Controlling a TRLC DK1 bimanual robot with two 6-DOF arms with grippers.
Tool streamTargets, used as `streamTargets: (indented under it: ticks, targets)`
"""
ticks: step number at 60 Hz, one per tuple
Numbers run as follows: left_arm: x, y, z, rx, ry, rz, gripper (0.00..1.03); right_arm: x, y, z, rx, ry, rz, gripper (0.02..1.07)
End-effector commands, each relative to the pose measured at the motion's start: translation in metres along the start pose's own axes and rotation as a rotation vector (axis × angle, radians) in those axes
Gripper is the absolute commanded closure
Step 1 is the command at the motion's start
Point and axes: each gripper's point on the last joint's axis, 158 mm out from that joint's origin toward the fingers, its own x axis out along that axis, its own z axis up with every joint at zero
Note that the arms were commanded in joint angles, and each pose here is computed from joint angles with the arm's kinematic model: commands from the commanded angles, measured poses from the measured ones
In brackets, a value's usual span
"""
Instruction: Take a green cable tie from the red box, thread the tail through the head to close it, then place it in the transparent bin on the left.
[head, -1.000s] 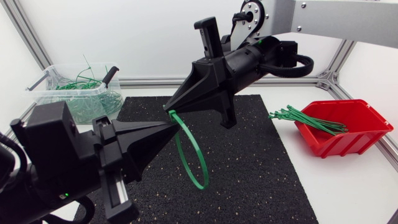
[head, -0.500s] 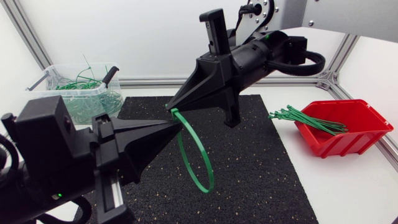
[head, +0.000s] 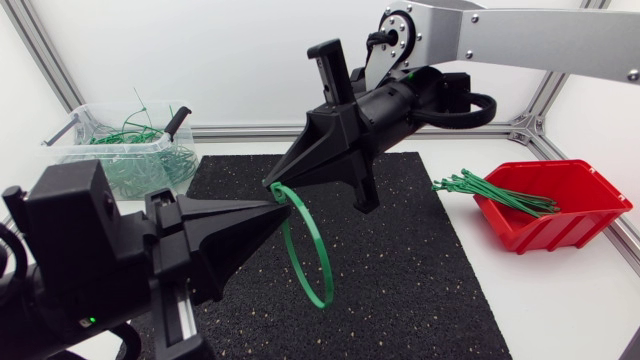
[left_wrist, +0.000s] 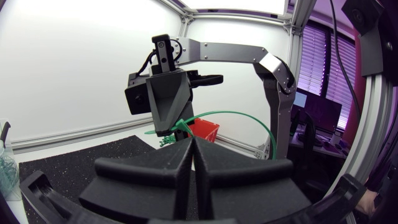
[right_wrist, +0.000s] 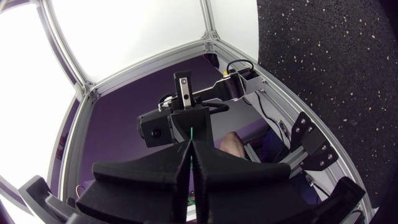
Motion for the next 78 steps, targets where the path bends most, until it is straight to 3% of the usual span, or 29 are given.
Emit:
streamTargets:
  ticks: [1, 26, 46, 57, 60, 63, 64, 78]
  targets:
    - [-0.006, -0.022, 0.027, 0.002, -0.07, -0.08, 1.0, -0.001, -0.007, 0.016, 0.016, -0.002, 0.001, 1.01]
    - [-0.006, -0.021, 0.025, 0.002, -0.067, -0.076, 1.0, -0.001, -0.016, 0.028, 0.048, 0.0, 0.001, 1.01]
    - [-0.004, -0.011, 0.024, -0.001, -0.05, -0.041, 1.0, -0.004, 0.01, -0.013, -0.07, -0.013, -0.002, 1.0]
    - [-0.005, -0.001, 0.033, -0.004, -0.064, -0.01, 1.0, -0.008, 0.011, -0.023, -0.104, -0.027, -0.017, 0.76]
    - [-0.005, 0.001, 0.033, -0.006, -0.062, -0.003, 1.0, -0.01, 0.012, -0.024, -0.115, -0.034, -0.015, 0.56]
    - [-0.005, 0.001, 0.033, -0.008, -0.06, -0.001, 1.0, -0.013, 0.011, -0.024, -0.122, -0.043, -0.015, 0.27]
    - [-0.005, 0.001, 0.032, -0.01, -0.057, -0.001, 1.0, -0.014, 0.008, -0.024, -0.125, -0.046, -0.025, 0.24]
    - [-0.004, 0.013, 0.032, -0.021, -0.025, 0.041, 1.0, -0.029, -0.008, -0.017, -0.202, -0.098, -0.093, 0.21]
